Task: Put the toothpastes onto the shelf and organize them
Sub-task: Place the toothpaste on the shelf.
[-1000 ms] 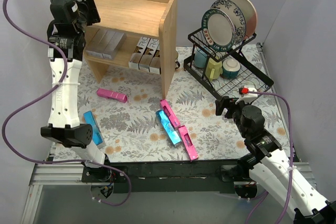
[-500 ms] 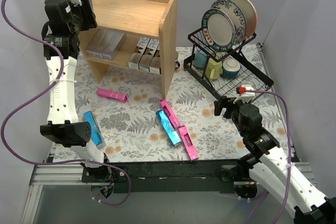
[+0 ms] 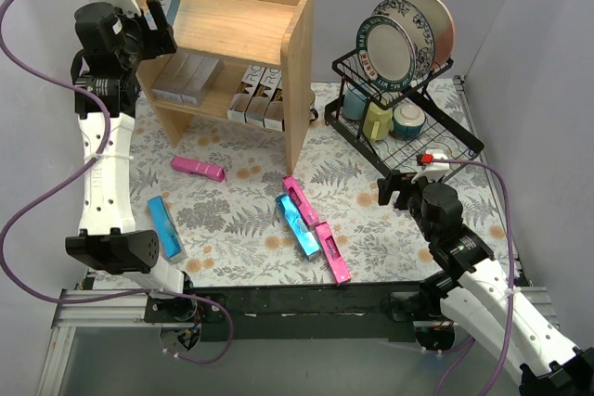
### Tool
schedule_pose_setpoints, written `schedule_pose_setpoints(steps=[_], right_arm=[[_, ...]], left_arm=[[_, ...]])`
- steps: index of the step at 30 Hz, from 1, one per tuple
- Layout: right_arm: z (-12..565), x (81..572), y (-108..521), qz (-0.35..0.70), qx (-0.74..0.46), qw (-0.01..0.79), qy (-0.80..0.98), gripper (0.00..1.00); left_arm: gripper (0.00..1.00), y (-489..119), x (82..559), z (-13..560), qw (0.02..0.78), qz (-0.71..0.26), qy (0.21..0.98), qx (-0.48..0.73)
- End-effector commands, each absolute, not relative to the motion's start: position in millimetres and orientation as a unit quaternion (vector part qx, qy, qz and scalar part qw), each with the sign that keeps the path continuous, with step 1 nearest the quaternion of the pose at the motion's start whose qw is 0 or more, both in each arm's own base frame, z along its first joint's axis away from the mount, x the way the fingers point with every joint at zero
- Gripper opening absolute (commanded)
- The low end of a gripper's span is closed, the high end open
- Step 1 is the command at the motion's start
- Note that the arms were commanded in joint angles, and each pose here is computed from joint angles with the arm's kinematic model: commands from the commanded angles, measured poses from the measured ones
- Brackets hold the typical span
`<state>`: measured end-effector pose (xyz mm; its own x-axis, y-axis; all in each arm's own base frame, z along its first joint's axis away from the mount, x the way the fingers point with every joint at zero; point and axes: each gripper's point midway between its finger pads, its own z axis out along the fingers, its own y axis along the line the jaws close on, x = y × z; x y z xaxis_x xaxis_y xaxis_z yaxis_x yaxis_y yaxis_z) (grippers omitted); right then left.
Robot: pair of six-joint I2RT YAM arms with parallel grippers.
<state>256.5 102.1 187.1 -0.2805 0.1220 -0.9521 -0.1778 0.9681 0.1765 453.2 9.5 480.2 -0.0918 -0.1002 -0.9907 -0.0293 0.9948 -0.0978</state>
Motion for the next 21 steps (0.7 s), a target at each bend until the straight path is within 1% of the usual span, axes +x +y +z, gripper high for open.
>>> schedule_pose_setpoints(steps=[1,5,6,10,13,14,18,21], right_arm=[[206,260,107,0.142,-0.014,0.624,0.769,0.89],[206,259,106,0.142,-0.014,0.625,0.768,0.89],[207,259,106,0.142,-0.014,0.626,0.767,0.89],[205,259,105,0.141,-0.013,0.625,0.768,0.89],[206,259,106,0.142,-0.014,0.625,0.767,0.88],[206,259,106,0.143,-0.013,0.625,0.767,0.89],[204,259,106,0.142,-0.014,0.623,0.769,0.89],[206,259,106,0.141,-0.013,0.625,0.768,0.89]], left_arm=[[0.80,17,427,514,0.710,-0.016,0.701,-0.062],[0.80,18,422,509,0.712,-0.015,0.699,-0.069],[0.80,19,423,498,0.706,-0.013,0.705,-0.071],[0.77,17,421,493,0.702,-0.019,0.708,-0.071],[0.71,20,420,491,0.705,-0.013,0.705,-0.077],[0.67,21,420,492,0.707,-0.011,0.702,-0.079],[0.61,26,425,492,0.711,0.001,0.699,-0.083],[0.58,31,433,494,0.714,0.017,0.695,-0.083]])
